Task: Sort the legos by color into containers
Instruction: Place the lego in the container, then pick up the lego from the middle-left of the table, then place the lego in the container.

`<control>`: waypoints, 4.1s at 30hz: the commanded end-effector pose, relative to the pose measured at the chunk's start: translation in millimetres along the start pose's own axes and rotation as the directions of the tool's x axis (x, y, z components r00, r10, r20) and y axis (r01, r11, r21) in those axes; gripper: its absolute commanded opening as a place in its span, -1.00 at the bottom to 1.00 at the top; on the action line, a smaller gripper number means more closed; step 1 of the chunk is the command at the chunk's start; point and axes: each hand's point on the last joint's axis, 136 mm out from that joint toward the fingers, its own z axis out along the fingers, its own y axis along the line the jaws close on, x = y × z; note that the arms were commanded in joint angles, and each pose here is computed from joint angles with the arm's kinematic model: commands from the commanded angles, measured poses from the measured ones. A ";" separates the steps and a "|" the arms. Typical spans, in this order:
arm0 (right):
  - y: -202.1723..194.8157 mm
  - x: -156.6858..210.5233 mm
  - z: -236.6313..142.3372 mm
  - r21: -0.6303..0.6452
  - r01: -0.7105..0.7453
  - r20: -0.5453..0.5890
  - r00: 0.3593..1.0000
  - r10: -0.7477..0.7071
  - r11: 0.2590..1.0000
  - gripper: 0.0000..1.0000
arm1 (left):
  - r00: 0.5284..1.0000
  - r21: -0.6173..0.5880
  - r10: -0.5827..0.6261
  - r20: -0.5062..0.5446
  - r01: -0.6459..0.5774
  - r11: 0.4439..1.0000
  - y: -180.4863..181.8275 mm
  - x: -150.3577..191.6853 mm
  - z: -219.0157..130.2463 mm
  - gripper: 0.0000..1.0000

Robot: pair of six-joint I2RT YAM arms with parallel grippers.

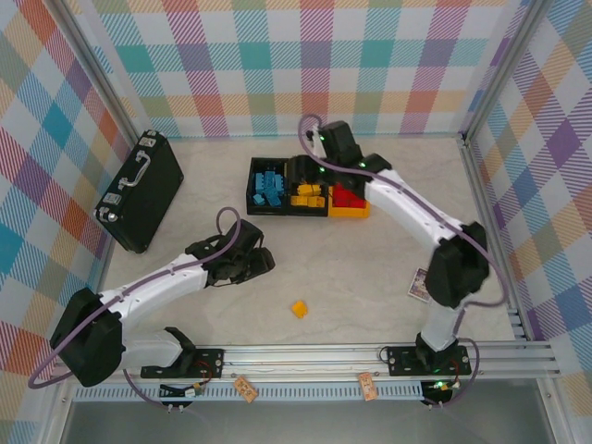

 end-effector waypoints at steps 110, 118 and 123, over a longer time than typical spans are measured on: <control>-142.4 81.5 -35.3 0.121 -0.313 -0.067 0.944 0.322 0.942 0.18 | 0.939 -0.047 0.338 0.058 -0.335 0.941 -185.1 -208.2 117.2 -0.26; -142.2 86.7 -38.4 0.121 -0.322 -0.070 0.941 0.332 0.939 0.18 | 0.942 0.005 0.305 0.138 -0.309 0.951 -197.1 -232.3 125.2 -0.17; -142.3 88.8 -40.8 0.120 -0.330 -0.064 0.939 0.339 0.936 0.18 | 0.940 0.031 0.295 0.168 -0.305 0.952 -203.9 -241.5 129.7 -0.16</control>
